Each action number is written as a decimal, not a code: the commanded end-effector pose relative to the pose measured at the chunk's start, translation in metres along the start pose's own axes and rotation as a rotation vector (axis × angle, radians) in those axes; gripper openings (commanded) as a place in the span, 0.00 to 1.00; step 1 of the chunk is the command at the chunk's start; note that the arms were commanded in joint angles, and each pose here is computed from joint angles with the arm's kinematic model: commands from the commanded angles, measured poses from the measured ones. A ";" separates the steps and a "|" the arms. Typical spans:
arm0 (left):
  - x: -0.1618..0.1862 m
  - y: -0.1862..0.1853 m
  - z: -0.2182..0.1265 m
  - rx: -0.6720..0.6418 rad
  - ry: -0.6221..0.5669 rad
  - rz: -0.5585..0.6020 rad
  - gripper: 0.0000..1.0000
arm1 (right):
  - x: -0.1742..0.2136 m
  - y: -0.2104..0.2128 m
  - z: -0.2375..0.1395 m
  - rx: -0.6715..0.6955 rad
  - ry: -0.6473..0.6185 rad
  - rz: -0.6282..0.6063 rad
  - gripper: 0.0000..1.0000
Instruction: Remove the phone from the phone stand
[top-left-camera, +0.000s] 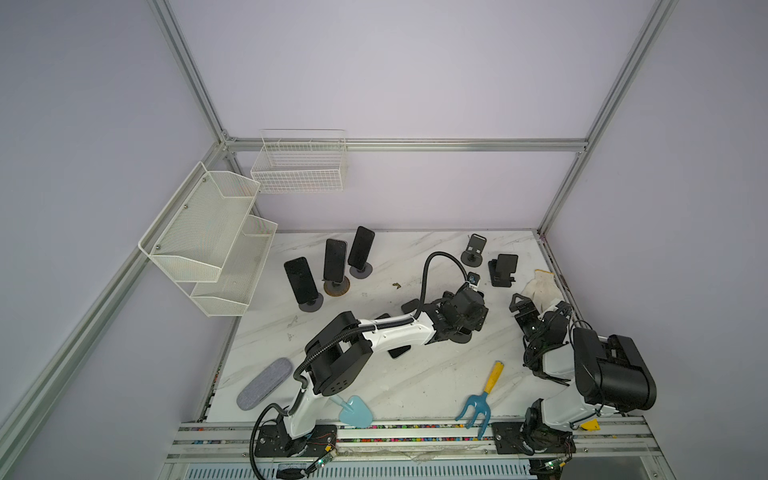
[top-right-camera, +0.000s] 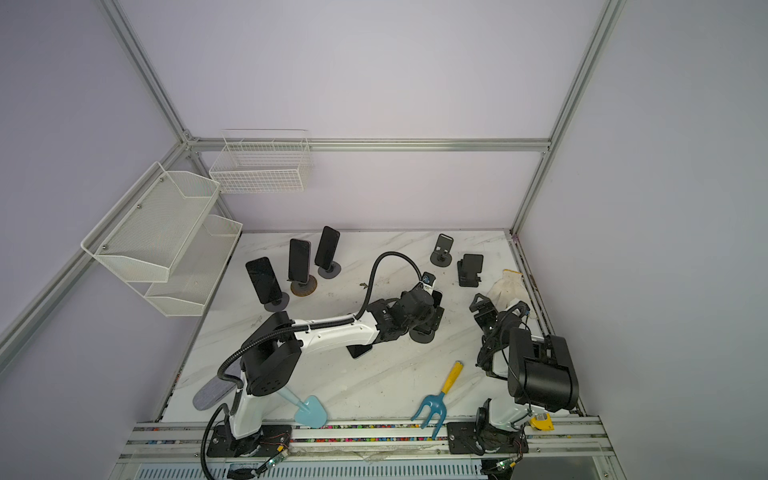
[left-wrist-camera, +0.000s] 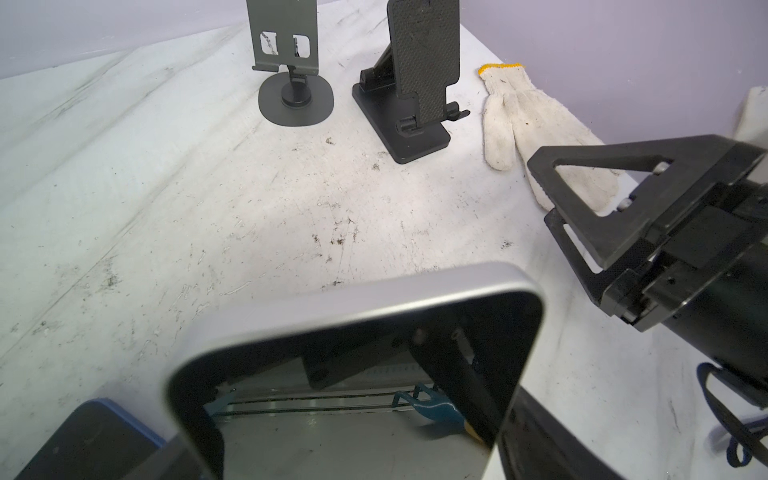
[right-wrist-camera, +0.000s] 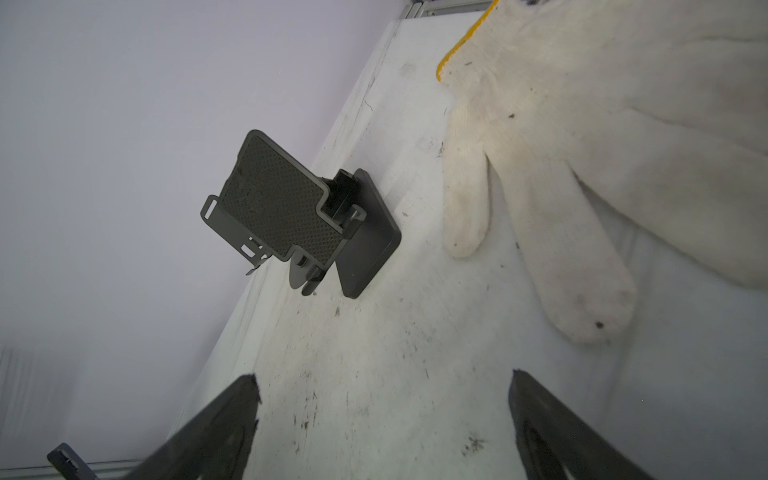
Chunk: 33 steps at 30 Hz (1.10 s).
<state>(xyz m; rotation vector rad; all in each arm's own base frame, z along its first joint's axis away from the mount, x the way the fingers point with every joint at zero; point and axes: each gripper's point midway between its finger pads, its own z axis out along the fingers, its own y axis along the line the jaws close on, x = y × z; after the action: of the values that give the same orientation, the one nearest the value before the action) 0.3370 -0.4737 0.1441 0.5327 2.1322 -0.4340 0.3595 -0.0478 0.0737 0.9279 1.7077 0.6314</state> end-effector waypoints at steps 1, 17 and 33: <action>-0.056 -0.014 -0.022 0.054 -0.119 -0.061 0.87 | -0.008 0.008 0.002 -0.013 -0.027 0.005 0.95; -0.054 -0.007 -0.028 -0.088 -0.129 0.006 1.00 | -0.008 0.007 0.002 -0.010 -0.026 0.007 0.95; -0.046 -0.009 -0.017 -0.128 -0.101 -0.018 0.97 | -0.007 0.004 0.004 0.001 -0.019 0.021 0.95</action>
<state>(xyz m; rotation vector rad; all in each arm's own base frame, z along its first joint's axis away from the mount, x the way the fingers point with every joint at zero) 0.3404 -0.4701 0.1586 0.4751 2.1052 -0.2755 0.3598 -0.0491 0.0739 0.9374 1.7033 0.6287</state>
